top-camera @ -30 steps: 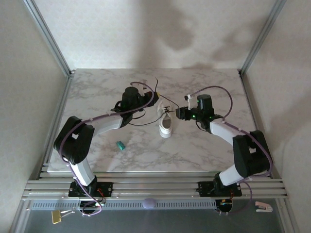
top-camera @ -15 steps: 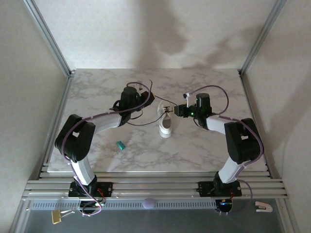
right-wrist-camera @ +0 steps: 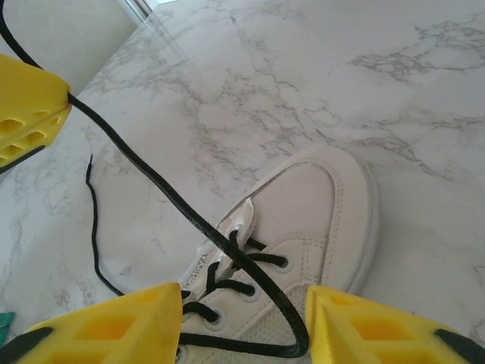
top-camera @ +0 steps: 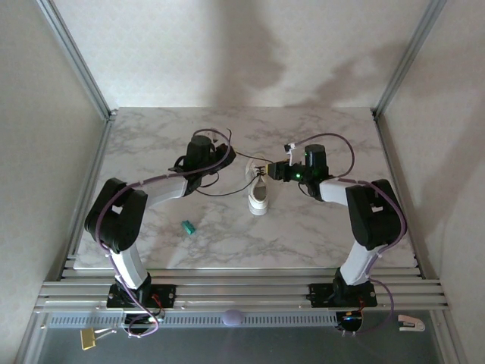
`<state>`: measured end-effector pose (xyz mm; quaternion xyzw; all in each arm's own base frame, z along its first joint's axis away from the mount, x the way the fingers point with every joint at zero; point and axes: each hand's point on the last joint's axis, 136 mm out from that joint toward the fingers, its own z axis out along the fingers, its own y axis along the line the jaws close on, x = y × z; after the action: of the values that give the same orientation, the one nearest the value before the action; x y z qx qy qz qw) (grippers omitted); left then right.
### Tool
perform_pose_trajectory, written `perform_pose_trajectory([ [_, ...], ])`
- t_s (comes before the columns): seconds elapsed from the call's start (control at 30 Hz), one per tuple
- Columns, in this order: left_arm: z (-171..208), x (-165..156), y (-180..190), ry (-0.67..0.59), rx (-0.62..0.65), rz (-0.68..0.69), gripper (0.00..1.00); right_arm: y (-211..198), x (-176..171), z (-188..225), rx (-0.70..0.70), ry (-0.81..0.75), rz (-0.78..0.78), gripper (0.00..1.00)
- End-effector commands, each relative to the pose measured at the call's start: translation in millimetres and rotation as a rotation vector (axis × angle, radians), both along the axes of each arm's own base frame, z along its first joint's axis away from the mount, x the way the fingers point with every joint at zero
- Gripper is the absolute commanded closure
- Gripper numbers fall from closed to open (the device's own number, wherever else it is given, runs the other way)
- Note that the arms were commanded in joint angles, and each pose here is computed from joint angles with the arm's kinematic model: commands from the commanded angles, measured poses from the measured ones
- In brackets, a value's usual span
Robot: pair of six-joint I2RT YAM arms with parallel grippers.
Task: Tie the shoes
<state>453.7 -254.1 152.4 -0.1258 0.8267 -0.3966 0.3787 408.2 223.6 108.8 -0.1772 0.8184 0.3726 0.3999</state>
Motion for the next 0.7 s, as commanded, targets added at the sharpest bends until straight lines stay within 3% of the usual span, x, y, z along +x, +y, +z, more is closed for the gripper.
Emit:
perform_pose_trajectory([
  [0.0,-10.4,1.0,10.3,0.03,0.009,0.036,1.0,5.9,5.3,3.8,0.037,0.005,0.02,0.56],
  [0.1,-10.8,0.6,11.5,0.033,0.01,0.041,1.0,6.0,4.2,1.0,0.042,0.02,0.018,0.62],
  [0.37,-14.4,-3.2,14.7,0.04,0.011,0.044,1.0,1.6,2.5,12.2,0.038,-0.009,-0.003,0.98],
  [0.53,-19.4,-12.7,17.3,0.054,0.017,0.035,1.0,2.3,-4.1,29.5,0.023,-0.04,0.01,1.0],
  [0.67,-24.8,-25.9,26.8,0.067,0.042,0.049,1.0,11.8,-14.9,36.1,-0.066,-0.051,0.059,1.0],
])
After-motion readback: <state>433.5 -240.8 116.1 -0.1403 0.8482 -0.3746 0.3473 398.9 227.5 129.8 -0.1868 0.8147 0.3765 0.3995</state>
